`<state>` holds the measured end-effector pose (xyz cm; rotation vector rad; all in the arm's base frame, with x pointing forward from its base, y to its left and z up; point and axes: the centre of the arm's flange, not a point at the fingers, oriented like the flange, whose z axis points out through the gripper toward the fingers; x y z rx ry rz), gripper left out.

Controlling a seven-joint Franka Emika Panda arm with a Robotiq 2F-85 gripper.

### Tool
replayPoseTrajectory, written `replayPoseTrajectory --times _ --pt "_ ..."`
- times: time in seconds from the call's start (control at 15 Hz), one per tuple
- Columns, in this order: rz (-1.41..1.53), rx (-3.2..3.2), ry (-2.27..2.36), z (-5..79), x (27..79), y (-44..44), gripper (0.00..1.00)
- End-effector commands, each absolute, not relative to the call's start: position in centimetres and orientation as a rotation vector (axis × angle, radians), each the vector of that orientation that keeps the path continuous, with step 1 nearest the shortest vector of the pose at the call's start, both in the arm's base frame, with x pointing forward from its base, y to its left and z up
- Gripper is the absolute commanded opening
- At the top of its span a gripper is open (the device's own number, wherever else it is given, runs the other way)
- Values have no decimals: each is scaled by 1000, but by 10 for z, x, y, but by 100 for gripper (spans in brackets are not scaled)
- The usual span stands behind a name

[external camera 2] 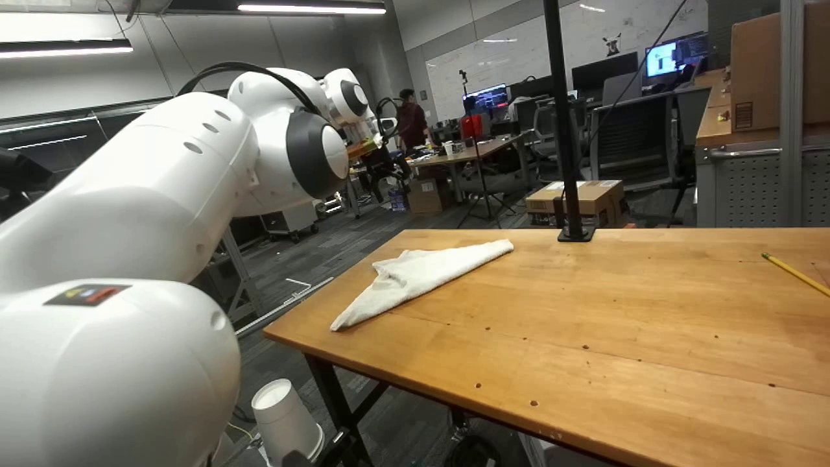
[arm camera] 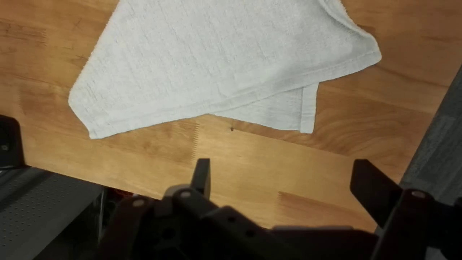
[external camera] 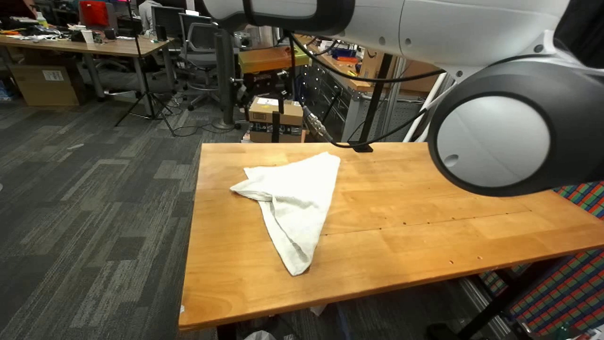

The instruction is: Fold the cloth on the table

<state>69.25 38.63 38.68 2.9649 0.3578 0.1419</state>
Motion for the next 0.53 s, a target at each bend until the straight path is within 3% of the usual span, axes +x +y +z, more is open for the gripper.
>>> replayPoseTrajectory --times 0.0,0.47 --pt "160 3040 222 379 656 314 100" --pt "98 3066 33 374 701 215 100"
